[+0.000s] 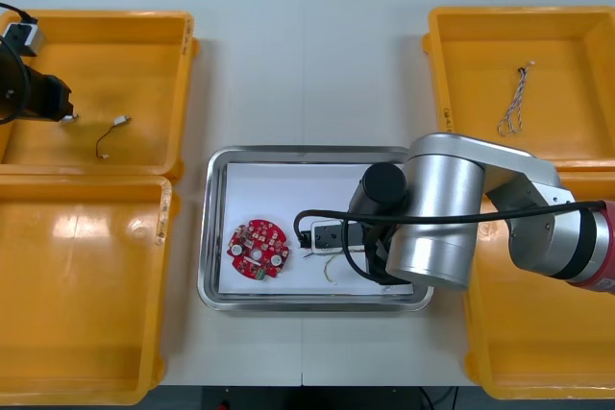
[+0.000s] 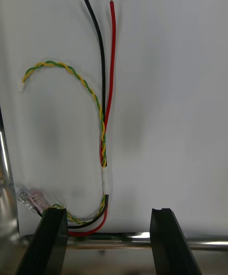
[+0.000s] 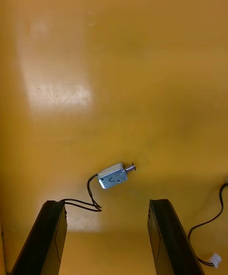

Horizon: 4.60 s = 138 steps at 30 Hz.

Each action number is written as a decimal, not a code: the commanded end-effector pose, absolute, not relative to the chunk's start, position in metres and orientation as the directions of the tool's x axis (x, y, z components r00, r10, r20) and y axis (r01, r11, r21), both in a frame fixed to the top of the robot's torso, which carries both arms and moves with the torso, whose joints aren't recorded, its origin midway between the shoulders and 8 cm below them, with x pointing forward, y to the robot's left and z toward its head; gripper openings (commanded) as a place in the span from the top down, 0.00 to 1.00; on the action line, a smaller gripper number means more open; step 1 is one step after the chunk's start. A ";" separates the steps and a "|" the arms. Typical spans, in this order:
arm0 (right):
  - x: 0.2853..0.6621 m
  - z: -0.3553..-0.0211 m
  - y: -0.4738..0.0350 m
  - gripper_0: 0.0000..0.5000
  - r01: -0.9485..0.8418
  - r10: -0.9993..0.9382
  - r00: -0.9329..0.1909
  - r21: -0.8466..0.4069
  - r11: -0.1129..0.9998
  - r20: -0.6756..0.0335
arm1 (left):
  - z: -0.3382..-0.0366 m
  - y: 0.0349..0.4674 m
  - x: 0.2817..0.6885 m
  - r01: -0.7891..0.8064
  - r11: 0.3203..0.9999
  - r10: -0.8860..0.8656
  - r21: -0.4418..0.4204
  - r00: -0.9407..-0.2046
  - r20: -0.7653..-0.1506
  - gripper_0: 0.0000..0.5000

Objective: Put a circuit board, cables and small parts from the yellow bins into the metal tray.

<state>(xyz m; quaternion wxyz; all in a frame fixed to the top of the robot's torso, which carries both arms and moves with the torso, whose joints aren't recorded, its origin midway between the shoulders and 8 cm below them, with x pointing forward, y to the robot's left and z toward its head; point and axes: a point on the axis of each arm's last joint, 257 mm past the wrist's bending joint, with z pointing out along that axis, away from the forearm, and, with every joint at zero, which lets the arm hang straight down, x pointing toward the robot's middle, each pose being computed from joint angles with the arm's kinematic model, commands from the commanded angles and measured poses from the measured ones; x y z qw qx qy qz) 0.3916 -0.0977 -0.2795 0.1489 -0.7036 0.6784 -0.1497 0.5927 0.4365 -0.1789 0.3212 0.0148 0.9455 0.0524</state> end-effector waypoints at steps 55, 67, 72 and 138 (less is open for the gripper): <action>0.545 -0.048 -0.312 0.00 -0.298 -0.323 -0.774 -0.137 0.945 -0.545 | -0.181 0.415 0.634 0.097 0.974 0.212 0.204 -0.711 -0.671 0.00; 0.557 -0.049 -0.346 0.00 -0.149 -0.184 -0.846 -0.109 0.983 -0.501 | -0.196 0.416 0.630 0.102 0.974 0.211 0.201 -0.727 -0.654 0.00; 0.562 -0.046 -0.348 0.00 -0.094 -0.116 -0.858 -0.069 0.993 -0.500 | -0.198 0.417 0.631 0.099 0.976 0.206 0.196 -0.726 -0.656 1.00; 0.679 -0.092 -0.365 0.00 0.286 0.394 -0.667 0.272 0.919 -0.632 | -0.062 0.271 0.543 0.231 0.944 0.328 0.237 -0.742 -0.585 1.00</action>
